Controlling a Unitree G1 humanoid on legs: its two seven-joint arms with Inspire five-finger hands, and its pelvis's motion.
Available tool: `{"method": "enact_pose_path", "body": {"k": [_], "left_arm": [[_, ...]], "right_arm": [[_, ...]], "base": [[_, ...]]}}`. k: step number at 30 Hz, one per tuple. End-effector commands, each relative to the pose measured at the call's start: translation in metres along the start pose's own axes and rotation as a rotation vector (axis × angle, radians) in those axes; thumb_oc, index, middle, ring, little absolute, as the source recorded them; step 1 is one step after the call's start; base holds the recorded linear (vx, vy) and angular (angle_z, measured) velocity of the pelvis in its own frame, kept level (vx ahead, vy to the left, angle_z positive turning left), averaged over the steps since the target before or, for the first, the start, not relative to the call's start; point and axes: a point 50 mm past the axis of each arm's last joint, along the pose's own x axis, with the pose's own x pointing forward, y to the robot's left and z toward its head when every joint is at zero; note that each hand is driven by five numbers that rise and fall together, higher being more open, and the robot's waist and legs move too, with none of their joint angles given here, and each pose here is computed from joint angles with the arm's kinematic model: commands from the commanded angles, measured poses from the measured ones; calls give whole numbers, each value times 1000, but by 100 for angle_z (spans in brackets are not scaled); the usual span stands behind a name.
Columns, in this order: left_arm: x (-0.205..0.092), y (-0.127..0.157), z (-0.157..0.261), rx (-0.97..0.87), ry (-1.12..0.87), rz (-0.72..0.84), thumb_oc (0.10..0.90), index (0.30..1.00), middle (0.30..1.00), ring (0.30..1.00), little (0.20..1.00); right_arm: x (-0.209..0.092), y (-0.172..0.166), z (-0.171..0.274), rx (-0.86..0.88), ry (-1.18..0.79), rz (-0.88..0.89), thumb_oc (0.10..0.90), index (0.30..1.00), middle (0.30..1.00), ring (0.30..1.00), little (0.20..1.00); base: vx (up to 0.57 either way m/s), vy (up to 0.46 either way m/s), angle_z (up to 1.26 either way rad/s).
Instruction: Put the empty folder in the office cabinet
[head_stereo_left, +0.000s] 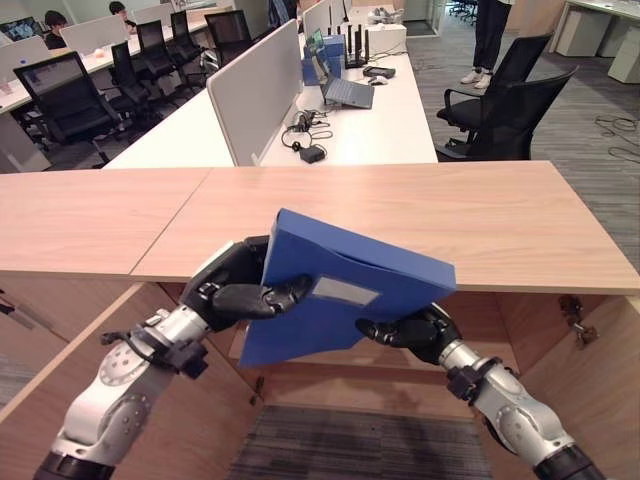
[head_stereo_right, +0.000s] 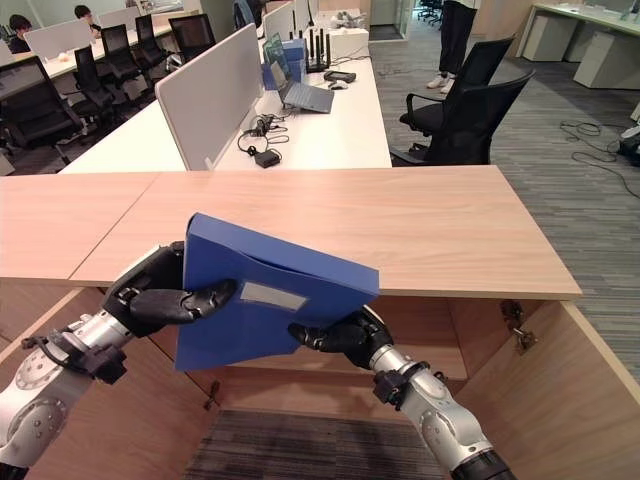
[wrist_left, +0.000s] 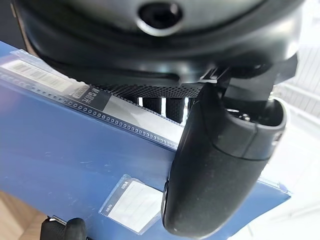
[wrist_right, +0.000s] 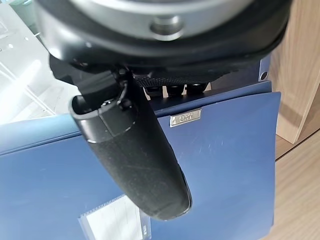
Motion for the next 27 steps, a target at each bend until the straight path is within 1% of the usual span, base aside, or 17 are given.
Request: {"method": "enact_pose_path", "body": {"k": [1, 3, 5, 8, 11, 12, 13, 14, 15, 16, 27], "left_arm": [[40, -48, 45, -57, -340, -321, 400, 300, 300, 300, 300], [48, -53, 44, -84, -375, -315, 400, 300, 300, 300, 300], [53, -56, 43, -98, -384, -313, 400, 300, 300, 300, 300], [54, -58, 41, -112, -397, -306, 400, 300, 300, 300, 300], [54, -57, 35, -173, -432, -243, 400, 300, 300, 300, 300], [54, -57, 33, -186, -434, -228, 400, 300, 300, 300, 300], [54, -57, 33, -186, -434, -228, 400, 300, 300, 300, 300], [54, -57, 32, -192, -435, -224, 400, 300, 300, 300, 300], [54, -56, 31, -194, -435, -219, 400, 300, 300, 300, 300], [54, -55, 30, -203, -435, -203, 400, 300, 300, 300, 300], [51, -49, 24, -243, -455, -127, 400, 300, 300, 300, 300]], "right_arm": [[52, 138, 73, 45, -356, 766, 800, 900, 900, 900, 900], [57, 153, 75, 83, -378, 814, 800, 900, 900, 900, 900], [60, 160, 72, 107, -368, 831, 800, 900, 900, 900, 900], [60, 166, 72, 123, -369, 854, 800, 900, 900, 900, 900], [61, 171, 78, 170, -410, 859, 800, 900, 900, 900, 900], [61, 171, 80, 184, -424, 853, 679, 719, 719, 719, 719], [61, 171, 80, 184, -424, 853, 612, 618, 618, 618, 618], [61, 171, 81, 187, -427, 854, 529, 493, 493, 493, 493], [61, 172, 81, 195, -428, 855, 482, 422, 422, 422, 422], [61, 172, 82, 202, -431, 857, 400, 300, 300, 300, 300], [59, 169, 82, 248, -444, 842, 400, 300, 300, 300, 300]], "base": [[0, 0, 0], [0, 0, 0], [0, 0, 0], [0, 0, 0], [0, 0, 0], [0, 0, 0], [0, 0, 0], [0, 0, 0], [0, 0, 0], [0, 0, 0], [0, 0, 0]]}}
